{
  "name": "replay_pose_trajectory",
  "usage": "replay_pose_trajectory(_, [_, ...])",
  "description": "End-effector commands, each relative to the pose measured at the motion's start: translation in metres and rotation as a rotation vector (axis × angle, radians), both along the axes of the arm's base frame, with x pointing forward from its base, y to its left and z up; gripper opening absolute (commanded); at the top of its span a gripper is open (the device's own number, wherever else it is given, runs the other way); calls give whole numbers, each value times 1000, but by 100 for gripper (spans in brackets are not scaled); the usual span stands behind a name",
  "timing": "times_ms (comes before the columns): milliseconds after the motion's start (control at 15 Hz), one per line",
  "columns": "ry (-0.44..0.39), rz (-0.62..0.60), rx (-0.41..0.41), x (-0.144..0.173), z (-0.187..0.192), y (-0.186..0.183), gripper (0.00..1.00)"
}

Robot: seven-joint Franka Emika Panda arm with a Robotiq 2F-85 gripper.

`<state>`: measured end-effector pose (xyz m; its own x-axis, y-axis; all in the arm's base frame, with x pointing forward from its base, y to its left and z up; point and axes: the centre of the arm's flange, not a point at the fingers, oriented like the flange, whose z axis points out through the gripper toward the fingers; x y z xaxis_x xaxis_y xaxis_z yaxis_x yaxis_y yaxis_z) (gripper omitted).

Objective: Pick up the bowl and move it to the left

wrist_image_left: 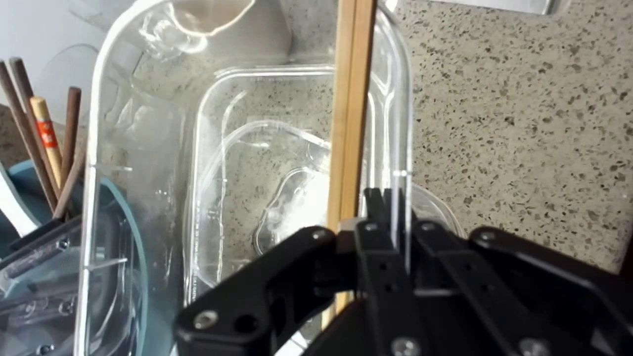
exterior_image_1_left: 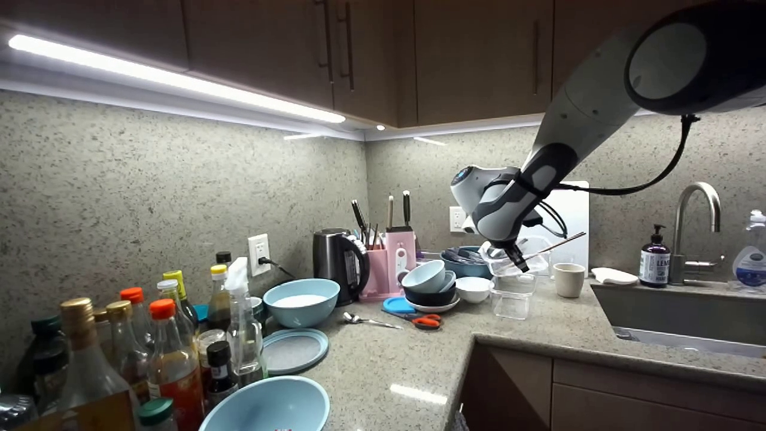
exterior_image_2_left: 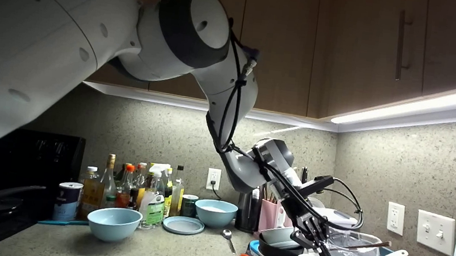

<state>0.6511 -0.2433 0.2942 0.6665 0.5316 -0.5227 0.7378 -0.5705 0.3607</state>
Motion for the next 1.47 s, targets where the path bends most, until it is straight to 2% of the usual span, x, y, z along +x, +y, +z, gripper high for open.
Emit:
replay_pose_trajectory(0, [65, -59, 25, 17, 2, 0, 6])
replay_pose_trajectory(67, [37, -166, 42, 14, 2, 4, 6])
replay_pose_trajectory(333, [-11, -373, 93, 21, 1, 15, 6])
replay_pose_trajectory(600, [-81, -557, 178, 36, 3, 21, 6])
replay_pose_trajectory(667, [-44, -469, 160, 21, -1, 21, 6])
replay_pose_trajectory(933, [-69, -517, 171, 28, -2, 22, 5])
replay_pose_trajectory(1133, [-165, -704, 89, 29, -4, 26, 5])
replay_pose_trajectory(1267, [-188, -798, 40, 30, -8, 23, 5])
replay_pose_trajectory(1400, [-186, -842, 18, 30, -14, 19, 5])
